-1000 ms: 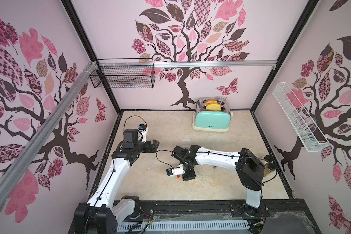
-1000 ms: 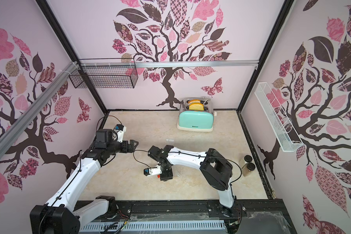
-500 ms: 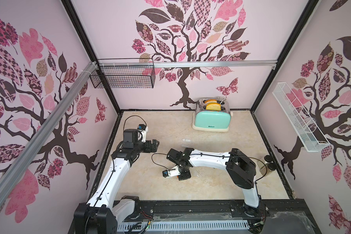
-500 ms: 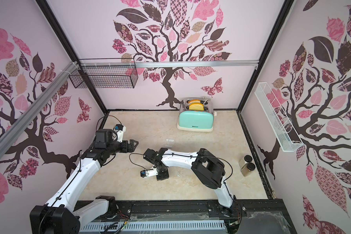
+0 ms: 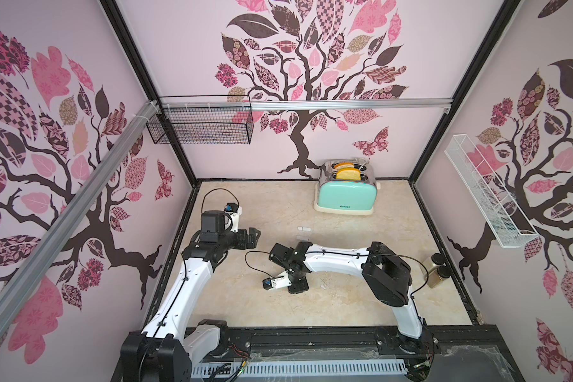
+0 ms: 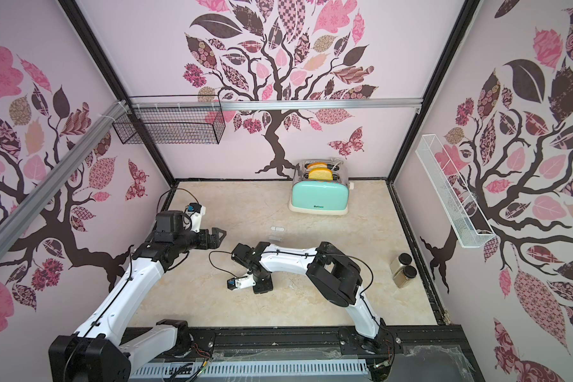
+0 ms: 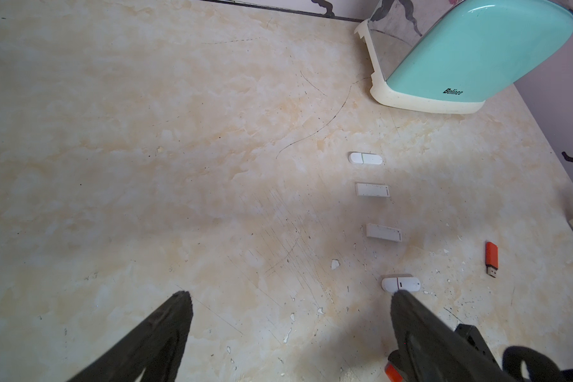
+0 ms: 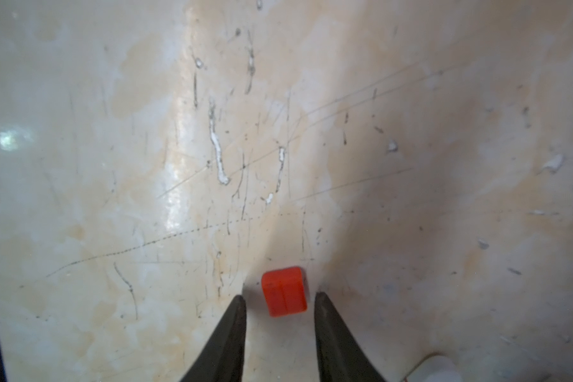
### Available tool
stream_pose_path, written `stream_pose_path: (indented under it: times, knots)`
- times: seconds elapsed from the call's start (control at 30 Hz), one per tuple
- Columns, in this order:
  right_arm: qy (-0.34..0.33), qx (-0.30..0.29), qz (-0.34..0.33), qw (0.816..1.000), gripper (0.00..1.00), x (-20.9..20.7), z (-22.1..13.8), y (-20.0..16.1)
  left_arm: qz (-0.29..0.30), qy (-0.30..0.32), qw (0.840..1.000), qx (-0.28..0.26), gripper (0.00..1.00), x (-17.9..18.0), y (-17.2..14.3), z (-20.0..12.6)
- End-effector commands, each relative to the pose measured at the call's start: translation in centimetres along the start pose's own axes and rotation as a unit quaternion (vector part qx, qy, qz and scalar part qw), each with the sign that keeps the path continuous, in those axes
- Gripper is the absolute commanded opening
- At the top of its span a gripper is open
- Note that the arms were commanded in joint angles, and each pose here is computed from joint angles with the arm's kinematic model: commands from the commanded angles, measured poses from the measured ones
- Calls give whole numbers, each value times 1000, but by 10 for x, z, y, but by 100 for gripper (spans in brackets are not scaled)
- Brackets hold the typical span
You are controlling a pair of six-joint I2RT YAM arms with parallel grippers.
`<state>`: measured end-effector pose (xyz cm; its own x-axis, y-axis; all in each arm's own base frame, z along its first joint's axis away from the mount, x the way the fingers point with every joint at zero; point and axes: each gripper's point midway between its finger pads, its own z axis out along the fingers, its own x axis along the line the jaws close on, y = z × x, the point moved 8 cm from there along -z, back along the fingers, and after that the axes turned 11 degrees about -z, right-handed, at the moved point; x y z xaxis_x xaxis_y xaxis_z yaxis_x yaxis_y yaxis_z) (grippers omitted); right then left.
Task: Close the usb drive cover
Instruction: Pick up the cover from the center of the board.
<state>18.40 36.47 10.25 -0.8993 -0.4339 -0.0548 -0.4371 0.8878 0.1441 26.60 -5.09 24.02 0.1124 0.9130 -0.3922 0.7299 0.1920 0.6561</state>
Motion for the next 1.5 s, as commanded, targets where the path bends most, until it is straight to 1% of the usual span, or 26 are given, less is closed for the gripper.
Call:
stream_pose_path:
  times: [0.0,0.07,0.1,0.2,0.33,0.43,0.53,0.63,0.7,0.77,0.87,0.97,1.07,1.17,1.3,1.4,1.47]
  knots:
    - [8,-13,-13,1000,33,3,2,7,5,-8,1000,-16,98,-2,4,-4]
    - [12,1,-10,1000,29,2,4,5,3,-10,1000,-11,98,-2,3,-3]
    - [14,4,-8,1000,29,3,4,4,3,-9,1000,-10,98,-2,4,-3]
    - [10,-13,-13,1000,29,5,2,5,3,-7,1000,-17,98,-2,5,-5]
    - [11,6,-2,1000,27,2,6,4,2,-9,1000,-11,98,-2,4,-4]
    - [1,0,0,1000,27,2,9,4,4,-9,1000,-17,98,-2,5,-6]
    - [-2,19,9,1000,26,-2,11,3,3,-8,1000,-13,98,-2,4,-6]
    - [-7,10,9,1000,25,0,11,2,3,-8,1000,-18,98,-2,5,-7]
    - [-8,17,10,1000,24,-2,13,2,3,-12,1000,-14,98,-2,3,-5]
    - [-1,27,18,999,21,-2,14,1,2,-8,1000,-12,98,-1,4,-5]
    - [-3,12,12,1000,21,-1,13,3,3,-10,1000,-17,98,-2,4,-6]
    - [3,22,14,1000,21,-2,14,2,2,-11,1000,-11,98,-2,3,-4]
    - [2,5,10,1000,21,0,12,5,1,-9,1000,-15,98,-2,4,-5]
    - [6,20,11,1000,20,-1,16,3,2,-13,1000,-11,98,-2,2,-4]
    - [-1,9,10,1000,19,2,10,3,-2,-11,1000,-13,98,-2,4,-4]
    - [-13,19,10,1000,18,2,3,0,-9,-20,1000,-5,98,-2,2,-1]
    - [-17,16,15,1000,18,6,-4,-3,-19,-23,1000,-1,98,-3,4,1]
